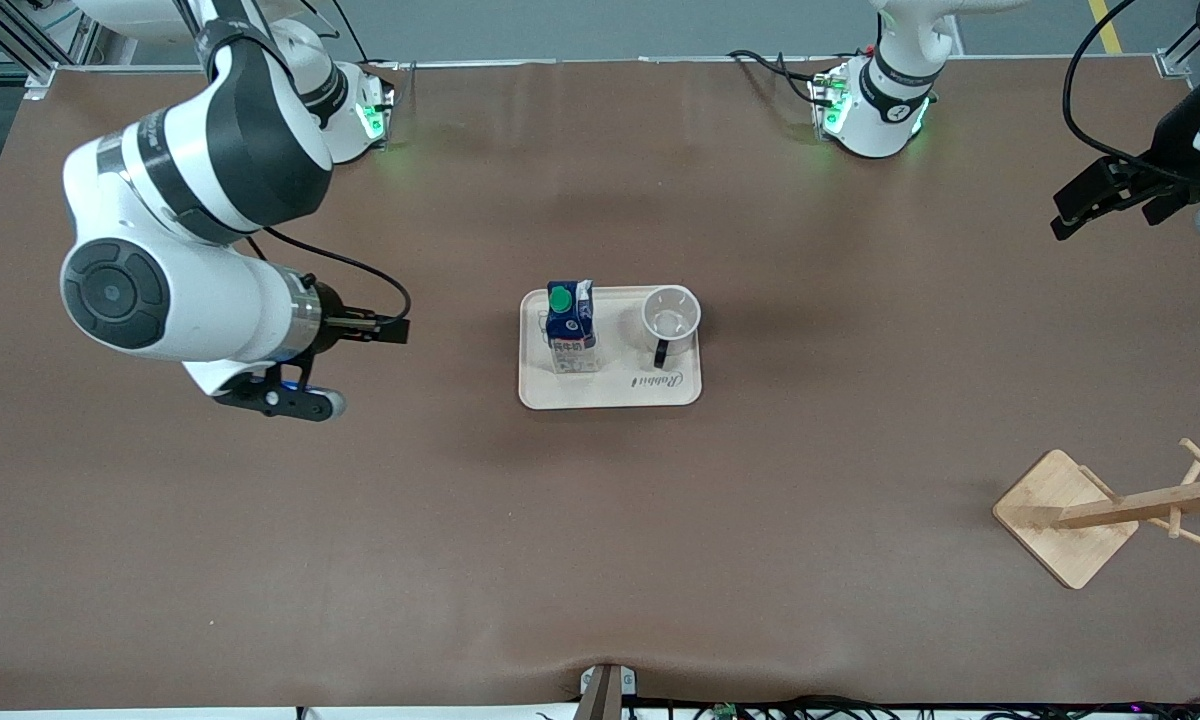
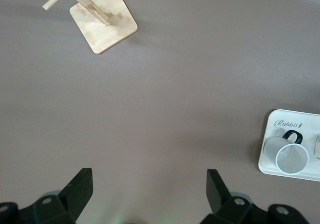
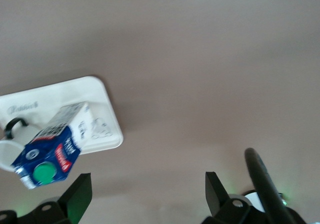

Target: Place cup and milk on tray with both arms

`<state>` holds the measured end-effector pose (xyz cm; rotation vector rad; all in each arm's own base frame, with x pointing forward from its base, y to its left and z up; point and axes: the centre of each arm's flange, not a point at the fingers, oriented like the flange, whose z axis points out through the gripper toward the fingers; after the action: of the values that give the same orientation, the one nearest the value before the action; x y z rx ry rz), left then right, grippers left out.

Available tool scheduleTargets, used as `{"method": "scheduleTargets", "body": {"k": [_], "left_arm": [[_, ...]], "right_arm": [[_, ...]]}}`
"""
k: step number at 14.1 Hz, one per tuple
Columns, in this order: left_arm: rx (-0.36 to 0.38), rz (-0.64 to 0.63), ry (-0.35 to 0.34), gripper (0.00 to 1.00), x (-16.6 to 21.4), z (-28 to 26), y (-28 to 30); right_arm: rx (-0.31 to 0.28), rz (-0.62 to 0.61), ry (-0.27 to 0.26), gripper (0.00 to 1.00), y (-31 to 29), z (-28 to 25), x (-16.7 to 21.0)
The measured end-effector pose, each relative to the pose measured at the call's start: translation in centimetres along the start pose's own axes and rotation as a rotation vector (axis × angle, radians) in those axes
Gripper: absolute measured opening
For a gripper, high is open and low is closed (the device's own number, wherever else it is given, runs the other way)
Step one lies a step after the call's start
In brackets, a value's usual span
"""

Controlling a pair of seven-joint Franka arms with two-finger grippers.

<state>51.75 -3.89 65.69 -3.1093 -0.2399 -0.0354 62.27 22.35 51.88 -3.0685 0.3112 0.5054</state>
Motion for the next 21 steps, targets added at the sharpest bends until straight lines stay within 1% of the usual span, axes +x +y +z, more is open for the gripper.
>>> {"method": "scheduleTargets", "body": {"k": [2,3,5,6,7,9,11,13,15,17,20,21], "left_arm": [[0.000,0.000,-0.001,1.00,0.0,0.0,0.0],[0.000,0.000,-0.001,1.00,0.0,0.1,0.0],[0.001,0.000,-0.006,1.00,0.0,0.2,0.0],[0.002,0.000,-0.008,1.00,0.0,0.3,0.0],[0.002,0.000,-0.009,1.00,0.0,0.4,0.0],[0.002,0.000,-0.010,1.00,0.0,0.4,0.0],[0.002,0.000,-0.010,1.00,0.0,0.5,0.0],[0.002,0.000,-0.010,1.00,0.0,0.5,0.0],[0.002,0.000,-0.010,1.00,0.0,0.5,0.0],[0.002,0.000,-0.010,1.00,0.0,0.5,0.0],[0.002,-0.001,-0.010,1.00,0.0,0.5,0.0],[0.002,-0.001,-0.010,1.00,0.0,0.5,-0.1]], "right_arm": [[0.017,0.052,0.041,1.00,3.6,-2.9,0.3],[0.030,0.081,0.050,1.00,6.1,-4.7,-0.1],[0.050,0.129,0.047,1.00,10.8,-8.1,-2.0],[0.049,0.152,0.053,1.00,12.7,-9.3,-3.0],[0.035,0.175,0.070,1.00,14.7,-10.3,-3.8],[0.011,0.150,0.102,1.00,18.7,-10.8,-4.6],[0.032,0.100,0.123,1.00,24.0,-10.6,-4.9],[0.051,0.089,0.129,1.00,28.4,-10.3,-6.0],[0.025,0.080,0.154,1.00,29.0,-10.5,-7.1],[0.013,0.061,0.178,1.00,28.2,-10.2,-7.6],[0.004,0.042,0.195,1.00,27.6,-10.3,-7.7],[0.002,0.010,0.197,1.00,27.6,-10.4,-7.8]]}}
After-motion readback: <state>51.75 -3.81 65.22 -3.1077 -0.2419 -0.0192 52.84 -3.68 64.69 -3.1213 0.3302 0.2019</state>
